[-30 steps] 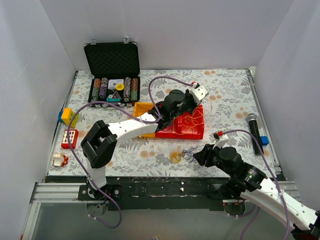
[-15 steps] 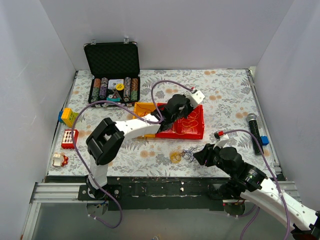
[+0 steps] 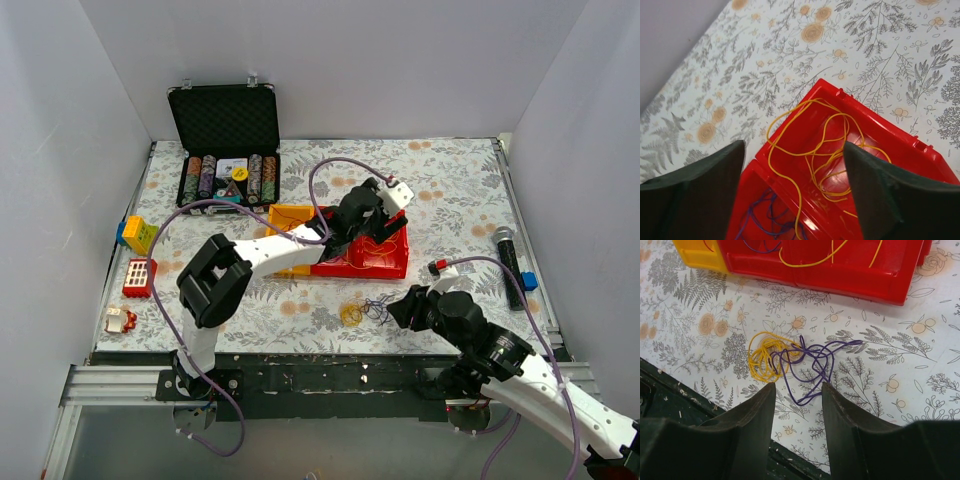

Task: Untangle the cables

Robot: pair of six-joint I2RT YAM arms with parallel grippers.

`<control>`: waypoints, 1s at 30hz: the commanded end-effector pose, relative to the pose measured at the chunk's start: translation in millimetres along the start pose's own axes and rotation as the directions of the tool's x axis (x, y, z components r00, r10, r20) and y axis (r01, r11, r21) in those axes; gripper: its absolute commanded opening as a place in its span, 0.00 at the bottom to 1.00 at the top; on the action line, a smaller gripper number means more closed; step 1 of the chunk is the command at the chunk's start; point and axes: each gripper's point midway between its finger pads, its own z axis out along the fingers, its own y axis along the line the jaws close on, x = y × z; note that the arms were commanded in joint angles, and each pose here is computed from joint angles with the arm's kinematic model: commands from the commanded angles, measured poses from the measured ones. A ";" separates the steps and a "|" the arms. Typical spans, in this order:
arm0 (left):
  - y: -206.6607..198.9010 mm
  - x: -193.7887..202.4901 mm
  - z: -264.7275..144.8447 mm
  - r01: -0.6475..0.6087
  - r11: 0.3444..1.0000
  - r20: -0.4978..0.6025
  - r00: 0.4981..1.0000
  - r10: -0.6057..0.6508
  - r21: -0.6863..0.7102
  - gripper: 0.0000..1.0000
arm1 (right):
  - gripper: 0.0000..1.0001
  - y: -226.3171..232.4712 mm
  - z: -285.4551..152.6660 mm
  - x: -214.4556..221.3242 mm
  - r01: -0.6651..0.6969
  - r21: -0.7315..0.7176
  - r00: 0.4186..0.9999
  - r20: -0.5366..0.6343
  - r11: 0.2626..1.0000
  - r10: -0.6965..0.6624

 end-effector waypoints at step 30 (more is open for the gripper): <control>-3.7 47.0 -48.6 0.384 0.794 -0.253 0.921 -0.295 0.472 0.66 | 0.51 14.0 -3.7 -31.0 0.022 -0.022 0.996 0.087 1.000 -0.020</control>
